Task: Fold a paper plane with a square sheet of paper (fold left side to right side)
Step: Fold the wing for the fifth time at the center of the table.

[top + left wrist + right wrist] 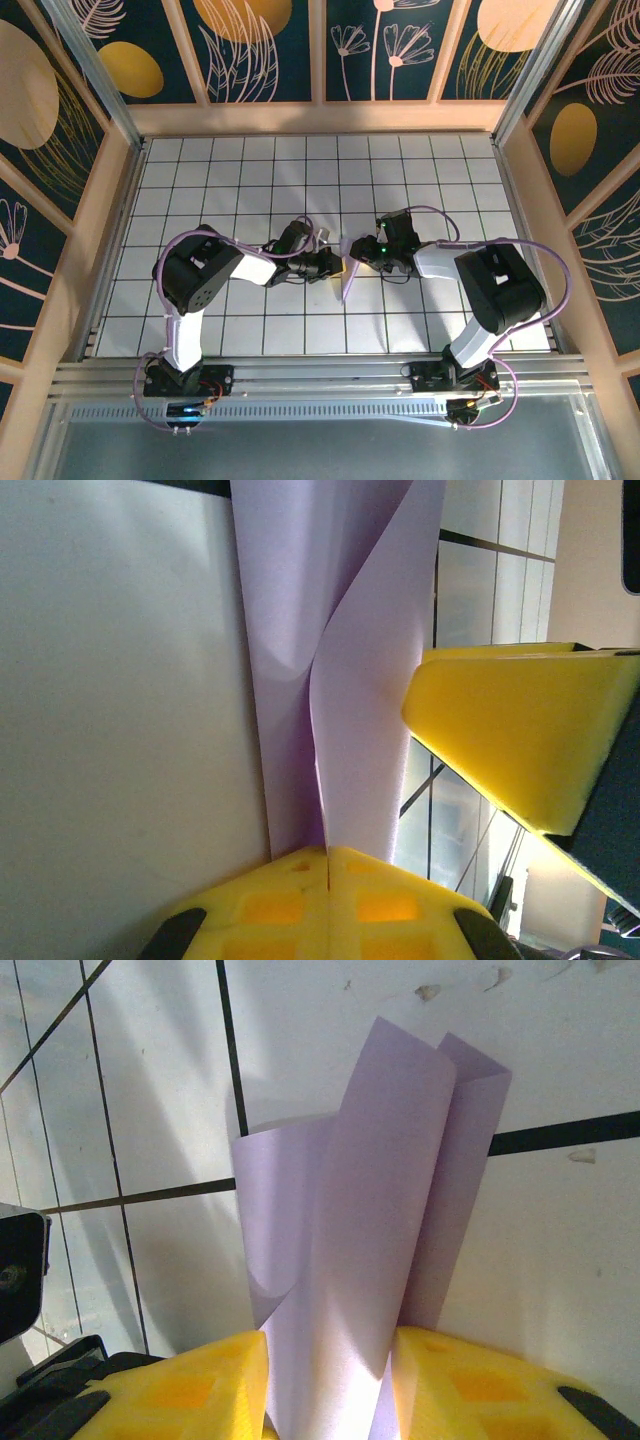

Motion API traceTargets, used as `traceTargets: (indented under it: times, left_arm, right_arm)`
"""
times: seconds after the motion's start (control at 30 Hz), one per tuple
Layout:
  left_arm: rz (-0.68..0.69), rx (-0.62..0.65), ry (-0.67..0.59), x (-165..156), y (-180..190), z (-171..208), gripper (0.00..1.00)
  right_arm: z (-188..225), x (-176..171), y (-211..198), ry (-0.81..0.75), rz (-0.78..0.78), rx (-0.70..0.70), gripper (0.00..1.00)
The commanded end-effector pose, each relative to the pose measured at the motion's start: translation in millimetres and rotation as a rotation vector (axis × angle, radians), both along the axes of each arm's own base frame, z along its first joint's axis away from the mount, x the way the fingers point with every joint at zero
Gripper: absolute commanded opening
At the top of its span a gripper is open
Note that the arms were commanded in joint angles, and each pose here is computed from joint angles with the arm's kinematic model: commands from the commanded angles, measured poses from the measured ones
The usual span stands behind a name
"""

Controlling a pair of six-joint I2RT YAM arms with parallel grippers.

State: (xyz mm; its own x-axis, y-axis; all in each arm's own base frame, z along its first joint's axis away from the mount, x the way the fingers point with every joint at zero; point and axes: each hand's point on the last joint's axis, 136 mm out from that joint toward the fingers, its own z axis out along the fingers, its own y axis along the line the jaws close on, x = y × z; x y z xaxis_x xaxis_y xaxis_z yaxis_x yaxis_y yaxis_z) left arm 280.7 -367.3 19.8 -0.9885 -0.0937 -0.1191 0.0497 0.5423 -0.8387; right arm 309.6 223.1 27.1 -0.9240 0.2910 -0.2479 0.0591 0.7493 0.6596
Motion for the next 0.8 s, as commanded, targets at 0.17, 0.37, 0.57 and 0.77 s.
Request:
traceTargets:
  times: [0.17, 0.37, 0.57, 0.77]
  left_arm:
    - [0.021, 0.098, 0.015, 3.8, 9.6, -23.9, 0.02]
    - [0.029, 0.131, 0.022, 4.9, 12.7, -29.2, 0.01]
    - [0.035, 0.161, 0.030, 4.6, 16.4, -35.2, 0.00]
    - [0.040, 0.174, 0.034, 4.8, 17.9, -38.2, 0.00]
  right_arm:
    - [-5.0, -2.5, 0.6, -0.001, 0.017, -0.046, 0.38]
    - [1.4, -1.6, 1.2, -0.013, 0.013, -0.038, 0.38]
    - [3.3, -1.0, 0.5, -0.016, 0.010, -0.039, 0.38]
    - [6.3, -0.2, -2.7, -0.025, 0.001, -0.050, 0.38]
